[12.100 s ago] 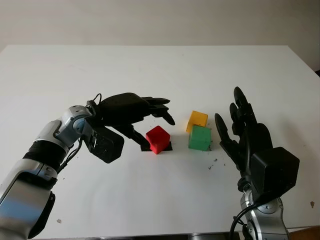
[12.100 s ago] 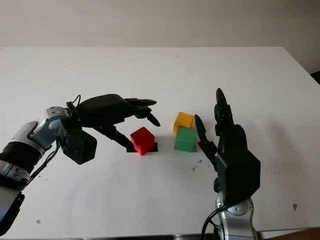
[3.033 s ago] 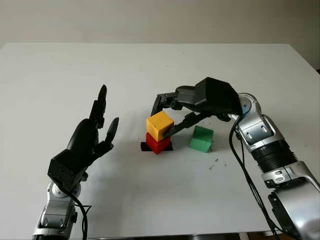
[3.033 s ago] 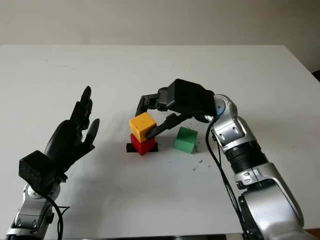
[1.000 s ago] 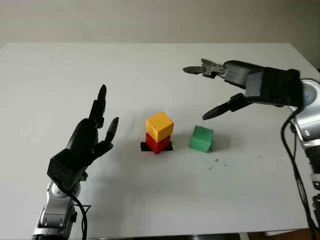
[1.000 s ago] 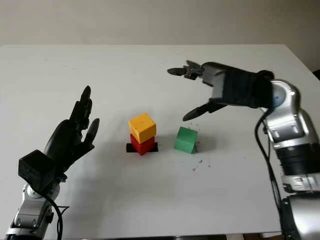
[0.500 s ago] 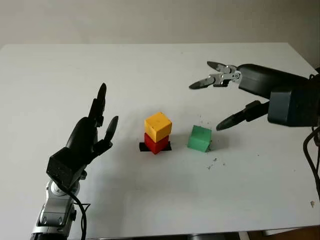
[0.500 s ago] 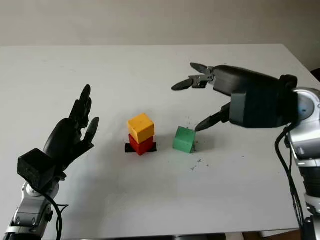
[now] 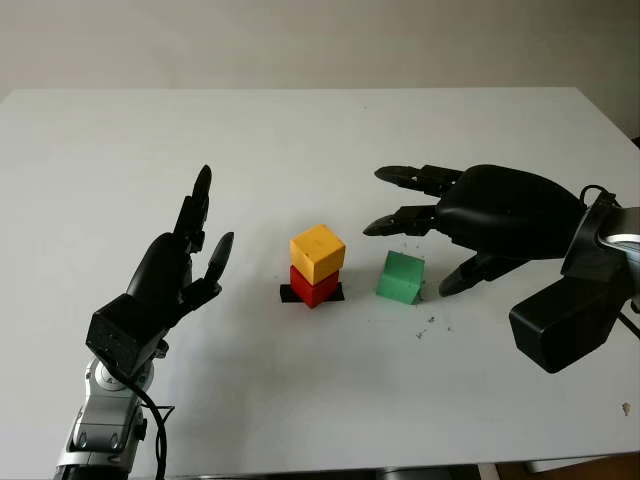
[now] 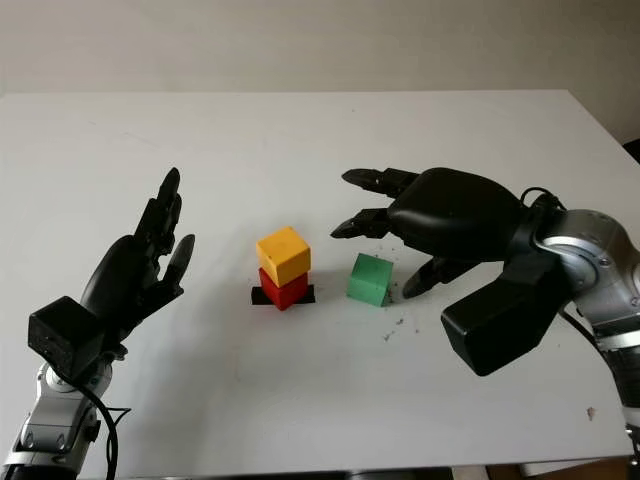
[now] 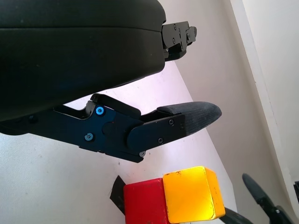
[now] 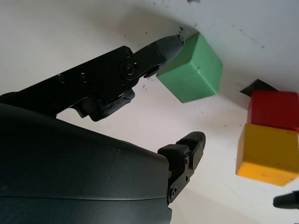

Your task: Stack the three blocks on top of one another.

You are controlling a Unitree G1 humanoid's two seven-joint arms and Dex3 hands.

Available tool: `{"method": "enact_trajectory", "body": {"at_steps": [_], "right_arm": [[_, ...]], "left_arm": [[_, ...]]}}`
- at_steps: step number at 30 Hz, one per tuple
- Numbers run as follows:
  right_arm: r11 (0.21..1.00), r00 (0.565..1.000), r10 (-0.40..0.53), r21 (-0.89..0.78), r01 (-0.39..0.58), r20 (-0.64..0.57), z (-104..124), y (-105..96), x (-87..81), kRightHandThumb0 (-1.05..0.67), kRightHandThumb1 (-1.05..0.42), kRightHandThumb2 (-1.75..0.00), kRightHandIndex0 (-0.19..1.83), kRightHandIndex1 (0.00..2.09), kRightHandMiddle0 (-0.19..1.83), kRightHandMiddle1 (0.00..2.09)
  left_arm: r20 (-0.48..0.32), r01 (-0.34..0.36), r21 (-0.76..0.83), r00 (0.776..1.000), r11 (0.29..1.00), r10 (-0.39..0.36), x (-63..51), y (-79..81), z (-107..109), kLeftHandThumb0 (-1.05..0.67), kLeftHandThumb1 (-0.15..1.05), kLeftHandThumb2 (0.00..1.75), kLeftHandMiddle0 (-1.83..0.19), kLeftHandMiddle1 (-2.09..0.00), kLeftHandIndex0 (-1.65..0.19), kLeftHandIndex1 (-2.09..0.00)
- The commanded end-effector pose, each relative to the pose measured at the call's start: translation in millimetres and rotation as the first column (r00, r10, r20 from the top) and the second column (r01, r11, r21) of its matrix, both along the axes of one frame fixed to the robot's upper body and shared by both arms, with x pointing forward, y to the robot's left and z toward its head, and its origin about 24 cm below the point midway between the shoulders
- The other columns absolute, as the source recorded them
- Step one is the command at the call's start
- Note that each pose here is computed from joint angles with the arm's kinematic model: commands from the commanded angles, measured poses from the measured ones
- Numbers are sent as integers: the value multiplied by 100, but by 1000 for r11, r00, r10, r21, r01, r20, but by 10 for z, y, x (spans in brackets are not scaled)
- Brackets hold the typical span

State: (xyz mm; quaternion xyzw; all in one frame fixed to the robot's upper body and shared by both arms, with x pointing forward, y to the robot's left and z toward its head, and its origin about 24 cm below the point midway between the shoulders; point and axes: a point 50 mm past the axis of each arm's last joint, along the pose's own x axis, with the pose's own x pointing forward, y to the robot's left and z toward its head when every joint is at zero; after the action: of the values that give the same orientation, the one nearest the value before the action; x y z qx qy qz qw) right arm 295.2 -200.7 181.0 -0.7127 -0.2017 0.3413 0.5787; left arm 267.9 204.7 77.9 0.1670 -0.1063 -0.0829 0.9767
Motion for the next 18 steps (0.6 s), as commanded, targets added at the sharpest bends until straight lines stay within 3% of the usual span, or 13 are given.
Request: {"method": "enact_trajectory", "body": {"at_steps": [1,18], "right_arm": [[1000,1000,5,-22,-4,18,32,-21,22,-44,-85,-6,1,6,36,21],[996,998,50,-78,-48,27,-173,-16,130,-42,-88,-6,4,6,41,20]], "left_arm": [[14,-5,-5,1000,1000,5,4,9,35,-62,105,65,18,-5,17,-5],[2,-6,-1,1000,1000,6,-10,8,16,-63,105,65,18,-5,16,-6]]}}
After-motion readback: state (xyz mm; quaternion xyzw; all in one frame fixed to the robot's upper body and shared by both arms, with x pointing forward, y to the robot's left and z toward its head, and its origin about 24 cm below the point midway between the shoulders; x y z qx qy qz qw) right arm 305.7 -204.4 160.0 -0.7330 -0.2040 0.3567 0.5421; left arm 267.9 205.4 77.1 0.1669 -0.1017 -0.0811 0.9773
